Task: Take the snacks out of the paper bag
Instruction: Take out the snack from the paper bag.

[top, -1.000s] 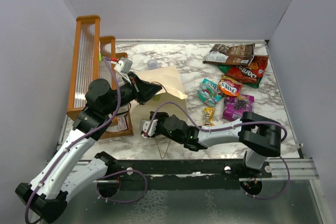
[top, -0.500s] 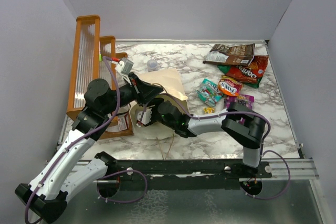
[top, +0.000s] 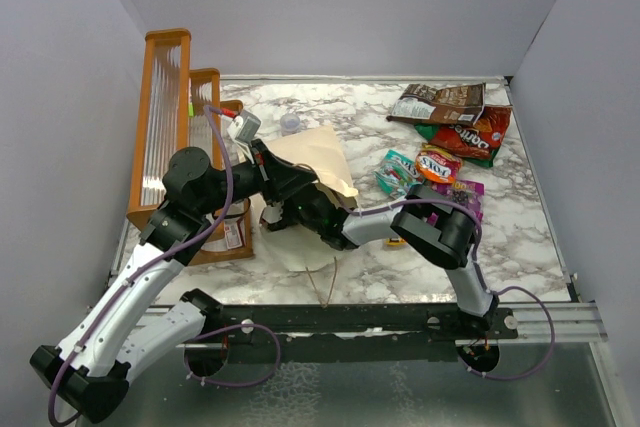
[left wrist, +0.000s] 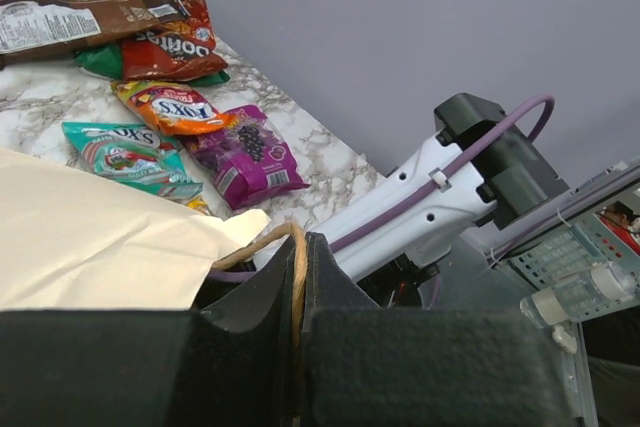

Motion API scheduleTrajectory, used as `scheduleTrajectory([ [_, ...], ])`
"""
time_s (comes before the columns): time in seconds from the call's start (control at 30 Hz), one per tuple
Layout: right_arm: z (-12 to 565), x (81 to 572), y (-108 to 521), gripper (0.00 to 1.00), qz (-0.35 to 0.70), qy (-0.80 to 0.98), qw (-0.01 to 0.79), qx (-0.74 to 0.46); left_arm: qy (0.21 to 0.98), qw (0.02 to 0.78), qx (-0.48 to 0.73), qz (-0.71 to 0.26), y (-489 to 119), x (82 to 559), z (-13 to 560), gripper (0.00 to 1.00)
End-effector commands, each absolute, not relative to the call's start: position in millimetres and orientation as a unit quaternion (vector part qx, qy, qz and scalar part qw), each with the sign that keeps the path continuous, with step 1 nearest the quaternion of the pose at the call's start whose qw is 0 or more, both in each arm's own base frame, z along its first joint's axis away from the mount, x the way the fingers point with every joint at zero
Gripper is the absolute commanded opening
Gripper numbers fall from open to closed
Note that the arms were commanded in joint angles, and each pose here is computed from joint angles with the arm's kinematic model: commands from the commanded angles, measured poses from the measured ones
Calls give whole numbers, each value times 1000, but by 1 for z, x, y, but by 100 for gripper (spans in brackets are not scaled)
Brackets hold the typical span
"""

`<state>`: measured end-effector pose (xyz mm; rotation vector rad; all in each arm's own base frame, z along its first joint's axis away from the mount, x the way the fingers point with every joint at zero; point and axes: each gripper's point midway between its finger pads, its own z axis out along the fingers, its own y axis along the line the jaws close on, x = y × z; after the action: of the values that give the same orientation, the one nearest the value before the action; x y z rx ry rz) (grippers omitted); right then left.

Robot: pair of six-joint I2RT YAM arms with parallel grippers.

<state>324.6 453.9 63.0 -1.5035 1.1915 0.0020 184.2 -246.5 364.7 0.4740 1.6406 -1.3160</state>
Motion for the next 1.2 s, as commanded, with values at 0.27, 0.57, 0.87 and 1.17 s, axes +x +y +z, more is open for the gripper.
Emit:
scheduleTrajectory([
  [0.27,32,385,468,68,-63,556,586,-586,633,480,231,-562,-250,170,399,0],
  [0.57,30,396,452,38,-99,563,589,-571,642,486,220,-551,-248,174,394,0],
  [0.87,69,380,459,1,-51,551,591,-587,654,494,208,-533,-244,181,387,0],
  [1.17,106,332,457,1,95,606,569,-548,667,497,195,-520,-245,193,375,0],
])
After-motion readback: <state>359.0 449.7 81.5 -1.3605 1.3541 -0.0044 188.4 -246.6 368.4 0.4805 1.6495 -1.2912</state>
